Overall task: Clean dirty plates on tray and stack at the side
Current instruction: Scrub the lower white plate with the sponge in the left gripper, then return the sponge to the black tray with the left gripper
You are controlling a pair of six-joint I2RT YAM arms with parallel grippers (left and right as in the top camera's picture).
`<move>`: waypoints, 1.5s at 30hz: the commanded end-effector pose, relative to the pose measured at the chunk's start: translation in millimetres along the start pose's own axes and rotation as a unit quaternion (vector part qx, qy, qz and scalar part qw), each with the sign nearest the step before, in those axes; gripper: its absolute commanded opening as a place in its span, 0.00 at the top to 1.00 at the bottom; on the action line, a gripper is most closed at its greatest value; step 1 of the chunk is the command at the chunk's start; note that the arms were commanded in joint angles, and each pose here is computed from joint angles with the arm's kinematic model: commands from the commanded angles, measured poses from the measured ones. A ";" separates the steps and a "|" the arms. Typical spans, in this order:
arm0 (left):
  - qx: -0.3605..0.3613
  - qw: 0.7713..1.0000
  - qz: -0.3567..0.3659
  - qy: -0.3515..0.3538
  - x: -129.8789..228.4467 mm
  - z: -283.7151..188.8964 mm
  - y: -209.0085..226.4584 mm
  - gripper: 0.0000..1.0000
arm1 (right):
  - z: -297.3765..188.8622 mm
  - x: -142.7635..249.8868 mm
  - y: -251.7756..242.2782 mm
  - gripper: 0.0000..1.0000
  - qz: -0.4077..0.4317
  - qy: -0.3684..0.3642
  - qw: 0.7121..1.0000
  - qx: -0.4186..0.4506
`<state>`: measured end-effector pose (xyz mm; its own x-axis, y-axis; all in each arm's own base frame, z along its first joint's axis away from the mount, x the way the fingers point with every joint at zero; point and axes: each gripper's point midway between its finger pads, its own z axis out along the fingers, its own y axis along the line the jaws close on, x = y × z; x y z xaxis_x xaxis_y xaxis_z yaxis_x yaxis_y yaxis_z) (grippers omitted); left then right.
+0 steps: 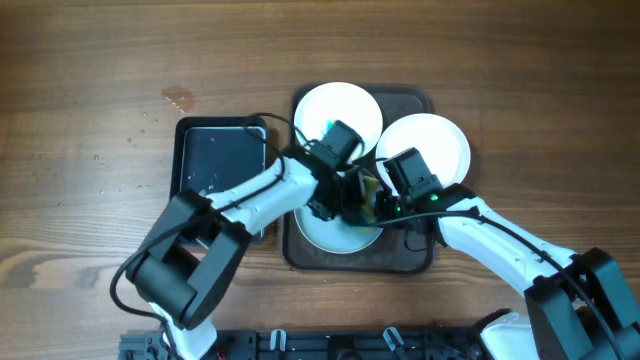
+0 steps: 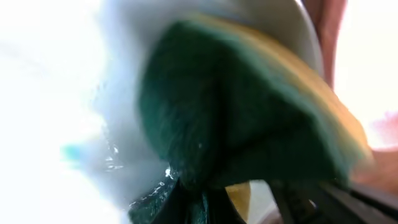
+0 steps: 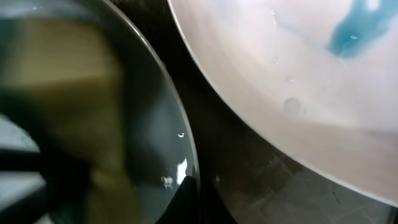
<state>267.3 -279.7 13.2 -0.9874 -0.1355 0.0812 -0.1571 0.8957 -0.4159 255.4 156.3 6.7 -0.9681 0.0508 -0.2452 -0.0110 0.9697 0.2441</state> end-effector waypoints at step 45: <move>-0.142 0.961 -0.101 -0.213 -28.7 -201.1 113.5 0.96 | -1.0 -1.6 6.8 0.96 -0.048 0.003 0.999 -0.011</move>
<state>276.4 -137.6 126.4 -0.9146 -0.3641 -0.1760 -0.3256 0.9211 -0.2135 250.2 164.6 7.7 -0.9729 0.0089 -0.2309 -0.0555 0.9610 0.2710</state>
